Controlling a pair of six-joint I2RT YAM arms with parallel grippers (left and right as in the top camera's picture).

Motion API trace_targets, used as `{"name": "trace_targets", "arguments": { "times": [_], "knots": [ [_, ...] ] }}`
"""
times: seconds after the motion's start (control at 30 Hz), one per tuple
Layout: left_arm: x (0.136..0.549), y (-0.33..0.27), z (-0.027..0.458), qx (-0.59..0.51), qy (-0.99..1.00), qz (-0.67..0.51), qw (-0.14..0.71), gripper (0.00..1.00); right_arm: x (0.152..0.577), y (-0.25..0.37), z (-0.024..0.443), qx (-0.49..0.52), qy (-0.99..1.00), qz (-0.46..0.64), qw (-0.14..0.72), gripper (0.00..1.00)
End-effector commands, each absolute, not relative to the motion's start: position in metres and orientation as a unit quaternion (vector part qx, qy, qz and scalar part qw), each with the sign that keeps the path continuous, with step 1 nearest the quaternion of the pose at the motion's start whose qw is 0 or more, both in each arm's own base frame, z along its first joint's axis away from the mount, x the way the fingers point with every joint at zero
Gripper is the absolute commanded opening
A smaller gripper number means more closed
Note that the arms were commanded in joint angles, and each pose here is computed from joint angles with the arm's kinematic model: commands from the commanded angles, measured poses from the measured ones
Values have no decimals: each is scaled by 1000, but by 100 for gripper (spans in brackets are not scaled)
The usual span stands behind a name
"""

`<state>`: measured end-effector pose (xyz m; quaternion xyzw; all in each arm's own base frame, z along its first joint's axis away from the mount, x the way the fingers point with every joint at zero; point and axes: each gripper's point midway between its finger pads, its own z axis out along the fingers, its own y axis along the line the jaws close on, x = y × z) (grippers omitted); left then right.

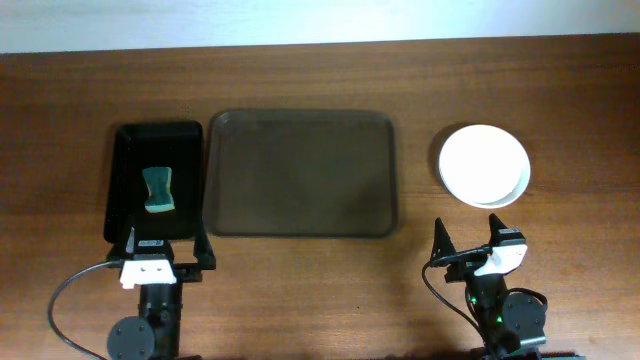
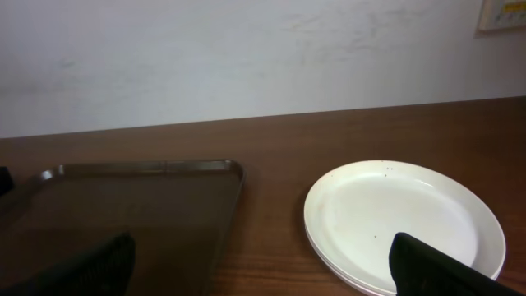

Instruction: Clean dirty plates on tray and stack at the side

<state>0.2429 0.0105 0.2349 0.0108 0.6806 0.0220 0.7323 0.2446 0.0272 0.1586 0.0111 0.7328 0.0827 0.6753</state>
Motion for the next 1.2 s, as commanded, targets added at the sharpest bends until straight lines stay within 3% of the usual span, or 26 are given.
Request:
{"name": "trace_targets", "arguments": {
  "times": [0.0,0.27,0.37,1.17],
  "knots": [
    [241,5,227,50,664,51,744,99,244,29,155,8,735,85,673,98],
    [245,9,201,71,666,89,737,99,244,29,155,8,735,85,673,98],
    [246,9,158,73,728,77,677,99,244,29,155,8,735,86,673,98],
    [246,10,158,72,729,78,677,99,244,29,155,8,735,86,673,98]
  ]
}}
